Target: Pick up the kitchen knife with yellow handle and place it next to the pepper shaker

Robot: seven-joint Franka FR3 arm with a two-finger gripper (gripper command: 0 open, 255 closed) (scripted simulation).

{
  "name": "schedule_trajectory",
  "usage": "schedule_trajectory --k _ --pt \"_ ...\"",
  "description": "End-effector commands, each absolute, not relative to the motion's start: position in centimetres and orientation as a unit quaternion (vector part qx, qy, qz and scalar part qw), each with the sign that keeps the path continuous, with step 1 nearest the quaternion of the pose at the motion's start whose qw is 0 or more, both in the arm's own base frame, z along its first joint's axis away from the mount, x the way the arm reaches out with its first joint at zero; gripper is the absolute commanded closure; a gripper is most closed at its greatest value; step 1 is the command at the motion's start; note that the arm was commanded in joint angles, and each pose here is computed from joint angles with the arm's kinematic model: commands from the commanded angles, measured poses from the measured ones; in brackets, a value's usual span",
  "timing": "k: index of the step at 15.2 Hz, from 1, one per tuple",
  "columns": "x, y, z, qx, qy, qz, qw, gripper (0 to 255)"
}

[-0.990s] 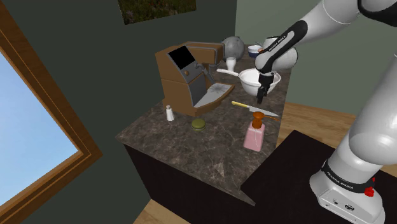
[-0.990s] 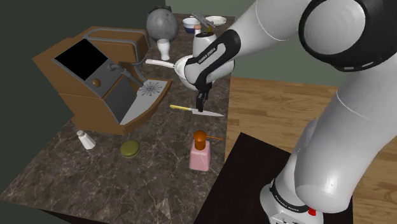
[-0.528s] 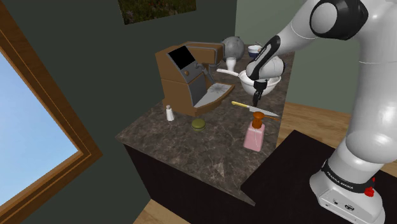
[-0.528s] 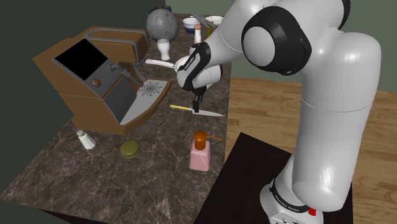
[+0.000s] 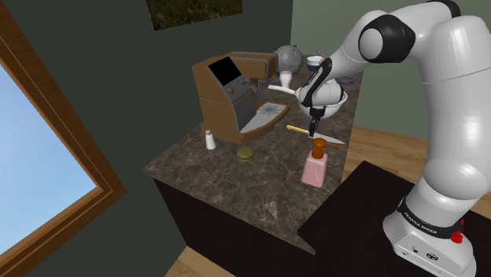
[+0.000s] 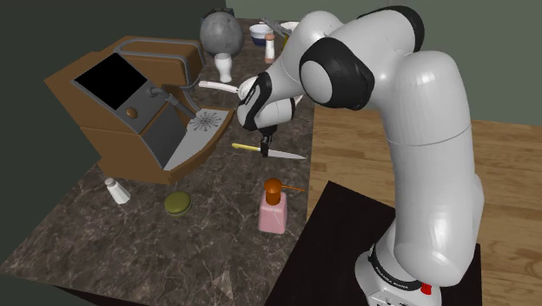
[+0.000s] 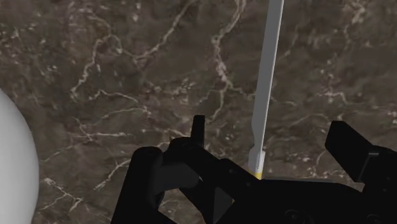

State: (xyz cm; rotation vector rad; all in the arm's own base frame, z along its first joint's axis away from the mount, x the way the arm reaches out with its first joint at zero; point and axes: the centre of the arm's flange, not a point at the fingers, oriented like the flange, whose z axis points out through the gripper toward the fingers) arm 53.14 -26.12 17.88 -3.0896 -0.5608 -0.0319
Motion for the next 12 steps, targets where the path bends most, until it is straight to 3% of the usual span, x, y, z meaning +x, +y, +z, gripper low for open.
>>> schedule_trajectory --k 1,11,12 --pt "53.2 -26.2 16.8 -0.984 -0.179 -0.010 0.001 0" --pt "53.2 -26.1 15.4 -0.984 -0.179 -0.010 0.001 0" --pt "53.2 -26.1 15.4 -0.984 -0.179 -0.010 0.001 255"
